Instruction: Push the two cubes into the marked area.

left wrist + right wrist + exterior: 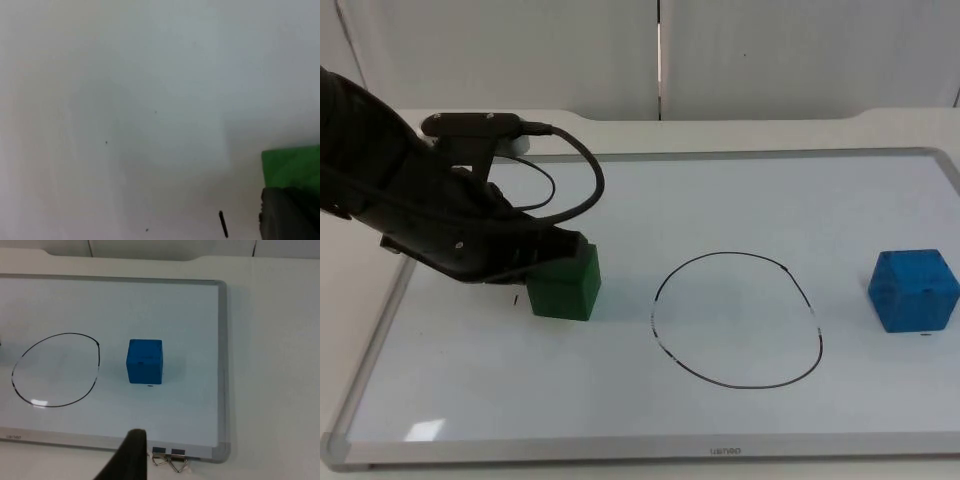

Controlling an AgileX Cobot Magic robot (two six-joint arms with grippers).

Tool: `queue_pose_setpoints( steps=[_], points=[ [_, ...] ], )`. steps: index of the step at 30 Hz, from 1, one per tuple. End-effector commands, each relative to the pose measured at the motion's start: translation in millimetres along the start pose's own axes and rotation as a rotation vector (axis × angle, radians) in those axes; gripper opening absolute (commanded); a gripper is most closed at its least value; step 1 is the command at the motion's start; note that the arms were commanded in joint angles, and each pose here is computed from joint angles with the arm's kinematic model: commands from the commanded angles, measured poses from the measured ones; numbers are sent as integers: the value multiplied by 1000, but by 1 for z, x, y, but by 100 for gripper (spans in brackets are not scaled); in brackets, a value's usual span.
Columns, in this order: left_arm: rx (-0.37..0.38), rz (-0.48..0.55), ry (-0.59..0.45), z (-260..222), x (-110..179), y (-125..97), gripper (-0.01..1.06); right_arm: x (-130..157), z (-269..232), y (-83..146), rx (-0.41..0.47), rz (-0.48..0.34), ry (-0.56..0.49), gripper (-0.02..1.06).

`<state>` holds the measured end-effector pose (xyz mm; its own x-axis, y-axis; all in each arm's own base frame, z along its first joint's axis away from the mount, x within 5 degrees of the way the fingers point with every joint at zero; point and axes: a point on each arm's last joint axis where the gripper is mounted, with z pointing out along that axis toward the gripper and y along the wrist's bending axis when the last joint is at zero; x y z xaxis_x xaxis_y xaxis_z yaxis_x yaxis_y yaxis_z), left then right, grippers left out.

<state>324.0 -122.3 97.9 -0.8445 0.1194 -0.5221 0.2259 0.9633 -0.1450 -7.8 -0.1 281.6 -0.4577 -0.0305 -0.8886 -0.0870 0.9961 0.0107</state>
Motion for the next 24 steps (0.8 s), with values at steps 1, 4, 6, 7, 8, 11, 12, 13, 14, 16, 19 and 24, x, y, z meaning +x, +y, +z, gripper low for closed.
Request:
queue_pose_setpoints(
  steps=[1,4,6,7,8,11,12,13,14,16,19,24],
  points=[
    [11,-7,4,1,0,-3,0,1,1,0,6,3,-1,105],
    [30,-9,13,1,1,-4,0,1,1,0,6,3,-1,105],
    [36,-9,16,1,1,-5,0,1,1,0,6,3,-1,105],
    [36,-9,16,1,1,-5,0,1,1,0,6,3,-1,105],
    [39,-9,17,1,1,-5,0,1,1,0,6,3,-1,105],
    [56,-9,25,1,2,-7,0,1,1,0,6,3,-1,105],
    [60,-9,26,1,2,-7,0,1,1,0,6,3,-1,105],
    [60,-9,26,1,2,-7,0,1,1,0,6,3,-1,105],
    [60,-9,26,1,2,-7,0,1,1,0,6,3,-1,105],
    [62,-11,27,1,2,-7,0,1,1,0,6,3,-1,105],
    [77,-11,34,1,3,-9,0,1,1,0,6,3,-1,105],
    [84,-12,38,1,3,-9,0,1,1,0,6,3,-1,105]
  ],
)
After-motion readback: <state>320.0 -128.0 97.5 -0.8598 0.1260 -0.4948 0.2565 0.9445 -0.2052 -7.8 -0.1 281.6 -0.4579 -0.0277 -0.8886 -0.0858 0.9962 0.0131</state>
